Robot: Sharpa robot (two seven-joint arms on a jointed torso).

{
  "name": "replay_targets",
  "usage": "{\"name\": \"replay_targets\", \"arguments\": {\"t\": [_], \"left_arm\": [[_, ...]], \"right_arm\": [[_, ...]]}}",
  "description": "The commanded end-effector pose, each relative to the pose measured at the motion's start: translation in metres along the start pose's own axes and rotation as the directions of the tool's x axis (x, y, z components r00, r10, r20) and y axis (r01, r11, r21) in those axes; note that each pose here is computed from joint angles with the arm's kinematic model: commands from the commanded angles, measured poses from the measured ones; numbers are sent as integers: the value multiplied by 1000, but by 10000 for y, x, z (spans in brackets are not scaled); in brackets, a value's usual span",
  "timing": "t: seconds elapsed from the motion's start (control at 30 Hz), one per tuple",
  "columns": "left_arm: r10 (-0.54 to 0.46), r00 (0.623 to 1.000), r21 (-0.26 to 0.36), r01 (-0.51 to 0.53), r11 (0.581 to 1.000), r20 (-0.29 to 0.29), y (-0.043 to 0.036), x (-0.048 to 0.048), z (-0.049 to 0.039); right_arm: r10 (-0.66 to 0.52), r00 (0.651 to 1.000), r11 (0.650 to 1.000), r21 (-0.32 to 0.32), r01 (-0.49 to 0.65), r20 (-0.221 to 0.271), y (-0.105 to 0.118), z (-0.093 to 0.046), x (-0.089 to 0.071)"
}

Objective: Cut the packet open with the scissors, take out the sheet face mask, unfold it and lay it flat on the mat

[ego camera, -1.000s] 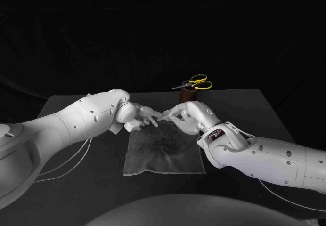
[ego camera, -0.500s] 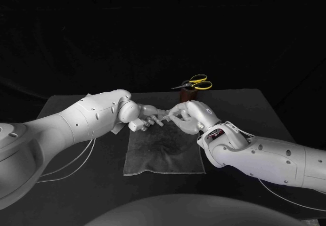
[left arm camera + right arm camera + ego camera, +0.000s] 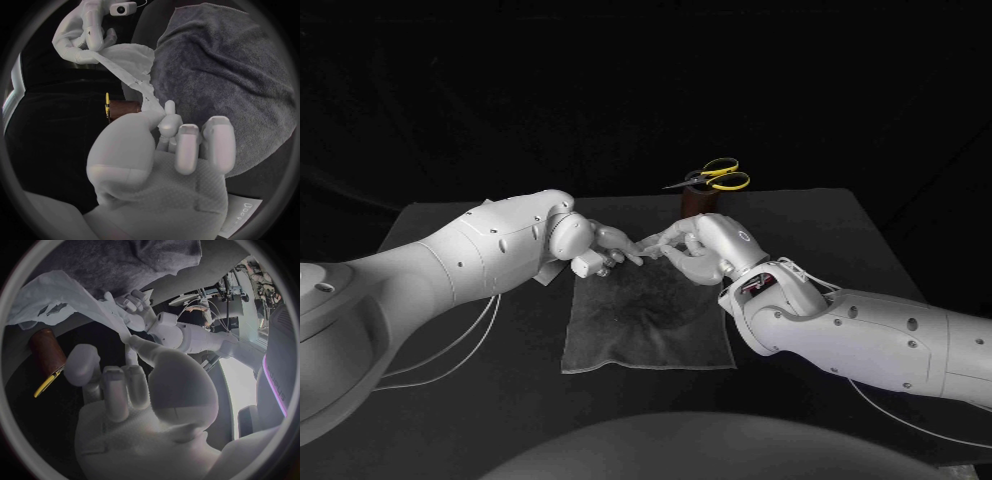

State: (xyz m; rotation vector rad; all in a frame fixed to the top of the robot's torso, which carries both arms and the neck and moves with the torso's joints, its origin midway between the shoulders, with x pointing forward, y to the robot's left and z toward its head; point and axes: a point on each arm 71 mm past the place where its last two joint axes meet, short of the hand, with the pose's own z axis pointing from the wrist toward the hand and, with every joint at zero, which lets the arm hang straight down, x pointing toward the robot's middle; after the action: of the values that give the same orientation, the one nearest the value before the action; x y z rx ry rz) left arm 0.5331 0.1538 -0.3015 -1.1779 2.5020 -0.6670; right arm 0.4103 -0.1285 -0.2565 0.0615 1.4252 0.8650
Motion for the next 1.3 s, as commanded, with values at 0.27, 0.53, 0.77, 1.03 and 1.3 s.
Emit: {"name": "replay_targets", "arguments": {"t": [0.27,0.53,0.77,1.03,1.3], "left_arm": [[-39,998,16,38,999,41,-13,-40,-3],[-75,996,45,72,996,53,-66,2,5],[-83,996,64,80,995,46,-107,52,-3],[-79,996,95,73,993,51,-215,51,-86],[-42,997,153,30,988,71,-502,14,-291]], "right_arm": [[-10,1000,1000,-2,10,-19,-15,-5,0],[-14,999,1000,14,15,-48,-68,-7,9],[-5,998,1000,30,7,-55,-99,-1,12],[39,998,998,52,-36,-50,-116,-13,-31],[98,994,993,64,-95,-45,-133,6,-209]]}}
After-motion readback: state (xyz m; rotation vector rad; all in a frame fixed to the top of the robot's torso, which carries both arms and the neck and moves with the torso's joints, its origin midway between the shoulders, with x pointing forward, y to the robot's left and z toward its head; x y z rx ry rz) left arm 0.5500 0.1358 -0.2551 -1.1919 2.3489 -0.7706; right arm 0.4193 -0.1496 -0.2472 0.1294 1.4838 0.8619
